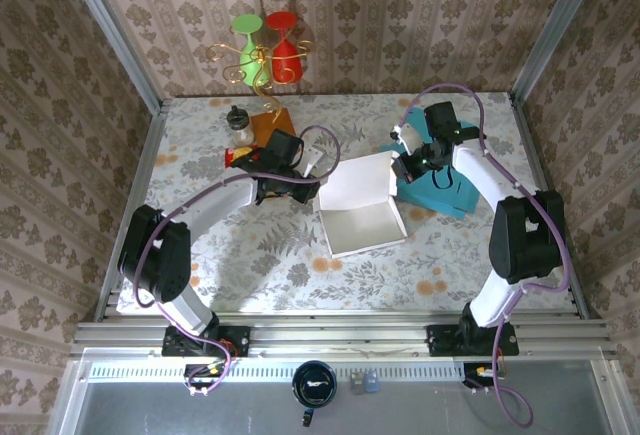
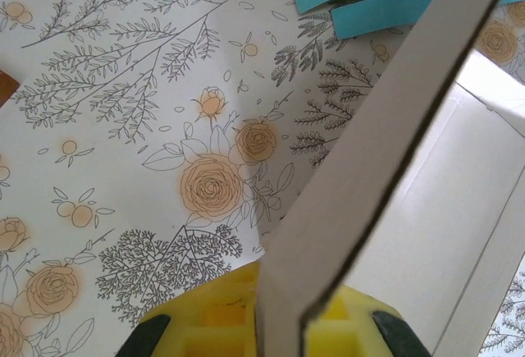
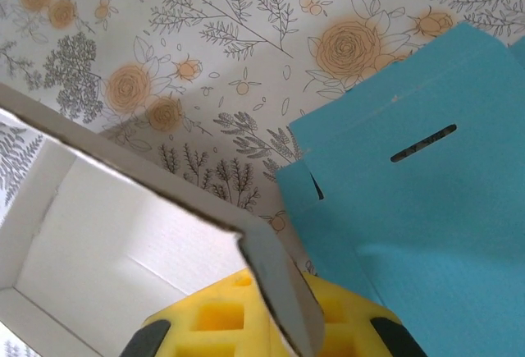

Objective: Fold the paper box

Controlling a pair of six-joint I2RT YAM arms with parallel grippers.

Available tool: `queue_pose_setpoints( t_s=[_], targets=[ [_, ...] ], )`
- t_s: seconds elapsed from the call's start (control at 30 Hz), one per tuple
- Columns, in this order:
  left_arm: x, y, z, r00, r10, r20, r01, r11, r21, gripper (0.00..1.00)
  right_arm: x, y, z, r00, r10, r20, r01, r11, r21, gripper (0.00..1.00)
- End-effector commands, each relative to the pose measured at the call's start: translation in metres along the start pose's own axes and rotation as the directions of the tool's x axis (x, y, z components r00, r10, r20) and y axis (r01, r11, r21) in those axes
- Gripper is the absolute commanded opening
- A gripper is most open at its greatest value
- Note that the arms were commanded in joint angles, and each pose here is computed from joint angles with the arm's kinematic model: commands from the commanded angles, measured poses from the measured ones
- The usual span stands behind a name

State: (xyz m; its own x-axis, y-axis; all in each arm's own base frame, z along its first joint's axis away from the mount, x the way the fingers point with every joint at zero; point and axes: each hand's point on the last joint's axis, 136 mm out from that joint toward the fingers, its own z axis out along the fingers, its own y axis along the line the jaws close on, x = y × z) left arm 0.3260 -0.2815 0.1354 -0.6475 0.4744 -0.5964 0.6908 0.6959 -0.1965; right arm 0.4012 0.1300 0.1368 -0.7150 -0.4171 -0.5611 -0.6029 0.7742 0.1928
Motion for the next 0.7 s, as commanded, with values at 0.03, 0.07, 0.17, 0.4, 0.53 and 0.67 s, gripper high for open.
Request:
queue_pose_setpoints(
  t_s=[0.03, 0.07, 0.17, 0.4, 0.53, 0.67],
  targets=[
    [-0.017, 0.008, -0.002, 0.998, -0.056, 0.023, 0.057, 0.997, -0.051, 0.00, -0.005, 0.003, -0.002, 1.000, 0.015, 0.001, -0.015, 1.000, 0.009, 0.00],
    [-0.020, 0.012, -0.003, 0.996, -0.084, 0.030, 0.086, 0.993, -0.078, 0.00, -0.007, 0.004, -0.003, 1.000, 0.023, 0.003, -0.023, 0.999, 0.025, 0.00],
    [-0.031, 0.021, -0.005, 0.983, -0.175, 0.056, 0.182, 0.971, -0.158, 0.00, -0.016, 0.004, -0.004, 0.998, 0.053, 0.024, -0.055, 0.994, 0.097, 0.00],
    [-0.049, 0.037, -0.012, 0.928, -0.356, 0.112, 0.373, 0.882, -0.289, 0.00, -0.049, 0.012, -0.009, 0.982, 0.114, 0.149, -0.147, 0.962, 0.230, 0.00],
    [-0.055, 0.047, -0.019, 0.910, -0.388, 0.143, 0.414, 0.847, -0.334, 0.00, -0.065, 0.023, -0.007, 0.959, 0.180, 0.217, -0.227, 0.949, 0.217, 0.00],
    [-0.059, 0.056, -0.022, 0.895, -0.410, 0.178, 0.447, 0.823, -0.351, 0.00, -0.078, 0.033, 0.002, 0.936, 0.242, 0.256, -0.297, 0.934, 0.200, 0.00]
  ],
)
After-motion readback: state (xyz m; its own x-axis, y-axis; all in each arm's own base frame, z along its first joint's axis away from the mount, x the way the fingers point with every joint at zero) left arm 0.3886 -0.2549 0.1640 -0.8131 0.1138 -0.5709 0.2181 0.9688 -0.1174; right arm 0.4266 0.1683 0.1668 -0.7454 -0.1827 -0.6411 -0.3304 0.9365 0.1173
